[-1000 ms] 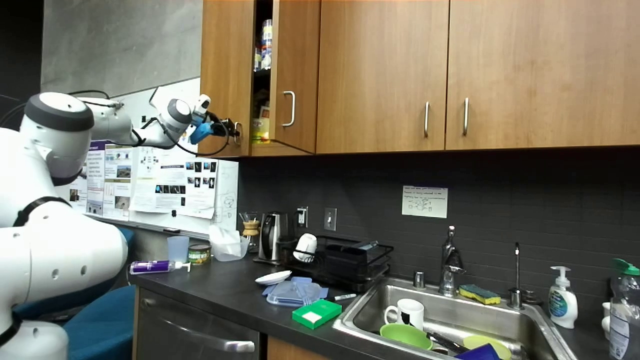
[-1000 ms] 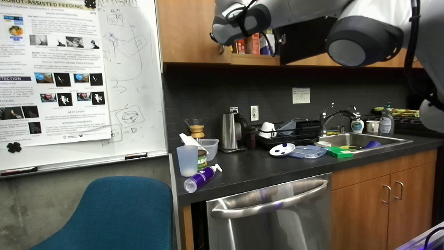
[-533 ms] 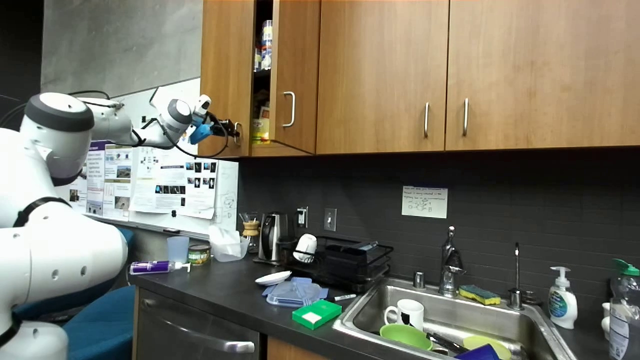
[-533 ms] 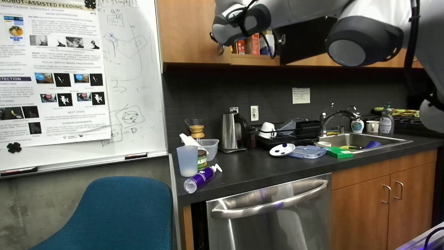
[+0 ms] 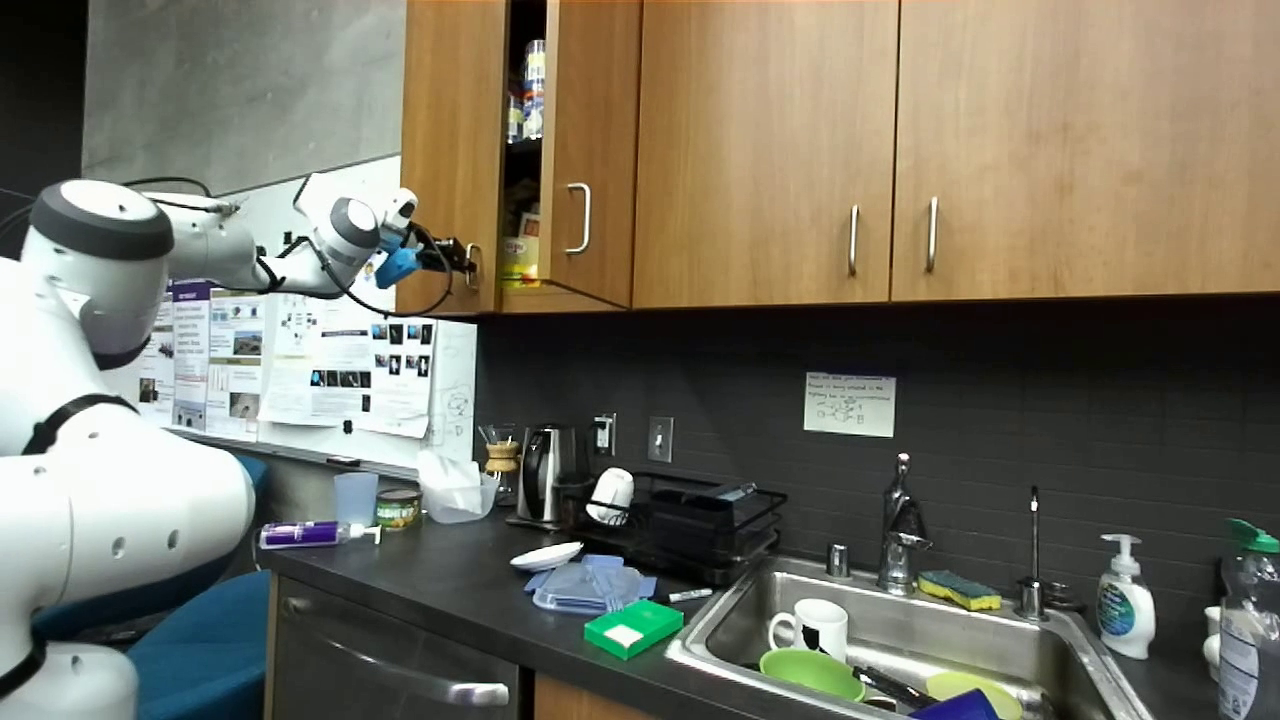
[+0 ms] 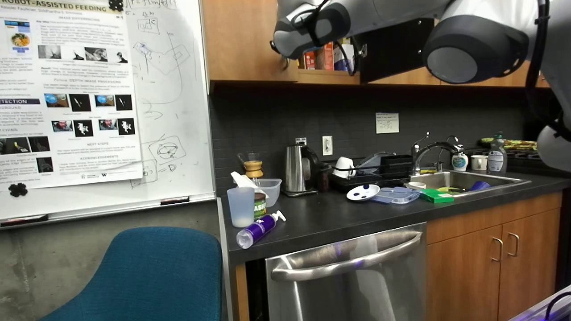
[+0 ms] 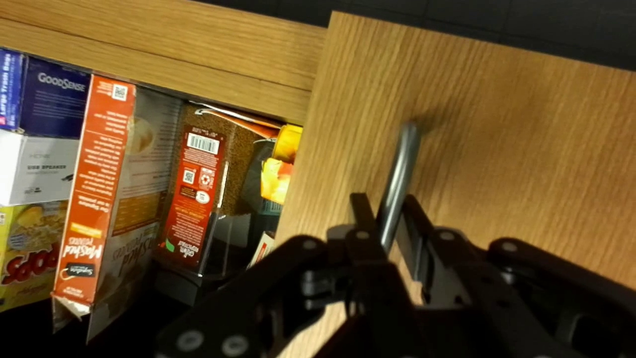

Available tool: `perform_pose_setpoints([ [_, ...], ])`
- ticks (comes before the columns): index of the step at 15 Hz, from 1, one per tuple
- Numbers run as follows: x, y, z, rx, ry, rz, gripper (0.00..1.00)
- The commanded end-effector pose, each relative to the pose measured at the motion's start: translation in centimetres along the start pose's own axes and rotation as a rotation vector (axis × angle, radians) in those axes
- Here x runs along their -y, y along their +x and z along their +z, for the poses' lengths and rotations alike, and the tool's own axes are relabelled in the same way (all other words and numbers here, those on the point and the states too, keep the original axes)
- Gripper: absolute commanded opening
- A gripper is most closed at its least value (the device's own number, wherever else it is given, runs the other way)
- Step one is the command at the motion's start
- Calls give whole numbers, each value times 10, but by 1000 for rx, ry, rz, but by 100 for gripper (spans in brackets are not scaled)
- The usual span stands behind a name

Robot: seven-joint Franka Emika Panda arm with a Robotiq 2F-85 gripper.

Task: Open the top left cabinet door

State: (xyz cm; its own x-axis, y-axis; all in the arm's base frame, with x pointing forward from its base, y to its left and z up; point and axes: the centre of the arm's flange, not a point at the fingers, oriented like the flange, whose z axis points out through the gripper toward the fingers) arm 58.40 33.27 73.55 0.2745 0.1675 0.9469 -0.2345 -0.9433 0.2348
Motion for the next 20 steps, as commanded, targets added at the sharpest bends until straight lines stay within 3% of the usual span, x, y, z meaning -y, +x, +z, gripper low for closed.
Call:
perform_pose_setpoints([
  [1, -19, -2, -36, -50, -44, -40, 4],
  [20, -45, -40, -107, -168, -38, -131, 4],
])
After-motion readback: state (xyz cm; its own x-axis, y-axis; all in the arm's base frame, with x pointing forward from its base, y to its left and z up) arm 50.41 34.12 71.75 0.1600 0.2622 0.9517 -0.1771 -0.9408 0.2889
